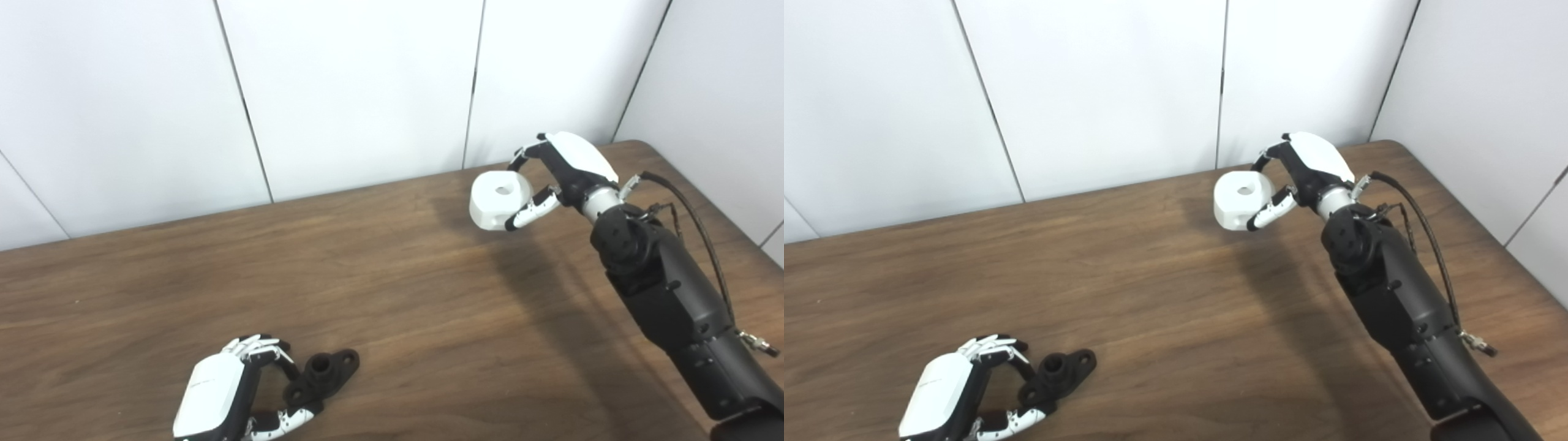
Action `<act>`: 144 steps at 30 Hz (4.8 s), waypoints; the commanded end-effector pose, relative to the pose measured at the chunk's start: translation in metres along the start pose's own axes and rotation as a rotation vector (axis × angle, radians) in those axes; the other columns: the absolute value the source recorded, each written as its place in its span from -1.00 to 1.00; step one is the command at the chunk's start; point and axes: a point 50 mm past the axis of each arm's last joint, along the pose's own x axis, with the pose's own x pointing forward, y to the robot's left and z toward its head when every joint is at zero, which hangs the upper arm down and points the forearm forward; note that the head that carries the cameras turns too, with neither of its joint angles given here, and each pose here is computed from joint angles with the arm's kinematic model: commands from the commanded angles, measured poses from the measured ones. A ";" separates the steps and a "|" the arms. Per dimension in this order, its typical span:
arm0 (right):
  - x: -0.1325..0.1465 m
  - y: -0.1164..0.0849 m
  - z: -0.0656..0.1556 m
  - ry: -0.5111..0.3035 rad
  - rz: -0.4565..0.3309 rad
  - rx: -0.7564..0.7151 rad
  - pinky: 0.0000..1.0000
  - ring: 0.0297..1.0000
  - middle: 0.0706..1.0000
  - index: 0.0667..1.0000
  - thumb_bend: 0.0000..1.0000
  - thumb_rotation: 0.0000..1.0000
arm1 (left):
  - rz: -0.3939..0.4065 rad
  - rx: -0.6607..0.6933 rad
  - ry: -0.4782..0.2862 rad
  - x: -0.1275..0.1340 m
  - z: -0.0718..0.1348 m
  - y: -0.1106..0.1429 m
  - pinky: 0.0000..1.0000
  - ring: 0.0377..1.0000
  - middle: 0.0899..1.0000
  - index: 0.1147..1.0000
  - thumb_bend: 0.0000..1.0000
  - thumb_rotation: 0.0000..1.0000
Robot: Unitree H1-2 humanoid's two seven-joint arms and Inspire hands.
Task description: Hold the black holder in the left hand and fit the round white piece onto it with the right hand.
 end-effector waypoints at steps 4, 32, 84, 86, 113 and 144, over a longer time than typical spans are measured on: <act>-0.003 -0.038 0.036 -0.117 -0.022 -0.044 1.00 0.91 0.60 -0.11 0.05 -0.72 | -0.034 0.017 0.005 0.001 0.004 -0.010 0.80 0.66 0.44 -0.16 0.04 -0.91; -0.070 0.011 0.145 -0.431 0.234 0.014 1.00 0.88 0.58 -0.11 0.05 -0.72 | -0.049 0.033 0.012 0.008 0.022 -0.022 0.86 0.71 0.48 -0.16 0.04 -0.91; -0.085 0.036 0.176 -0.499 0.299 0.103 1.00 0.92 0.60 -0.11 0.05 -0.73 | -0.055 0.058 0.014 0.016 0.030 -0.028 0.85 0.71 0.50 -0.16 0.04 -0.90; -0.085 0.037 0.176 -0.498 0.301 0.097 1.00 0.92 0.60 -0.11 0.05 -0.73 | -0.056 0.057 0.014 0.016 0.030 -0.028 0.85 0.72 0.50 -0.16 0.04 -0.90; -0.080 0.049 0.172 -0.500 0.305 0.083 1.00 0.90 0.59 -0.11 0.05 -0.73 | -0.051 0.053 0.014 0.018 0.033 -0.029 0.85 0.71 0.49 -0.16 0.04 -0.90; -0.084 0.058 0.170 -0.495 0.325 0.093 1.00 0.90 0.60 -0.11 0.05 -0.73 | -0.053 0.052 0.017 0.017 0.038 -0.030 0.83 0.71 0.50 -0.16 0.04 -0.90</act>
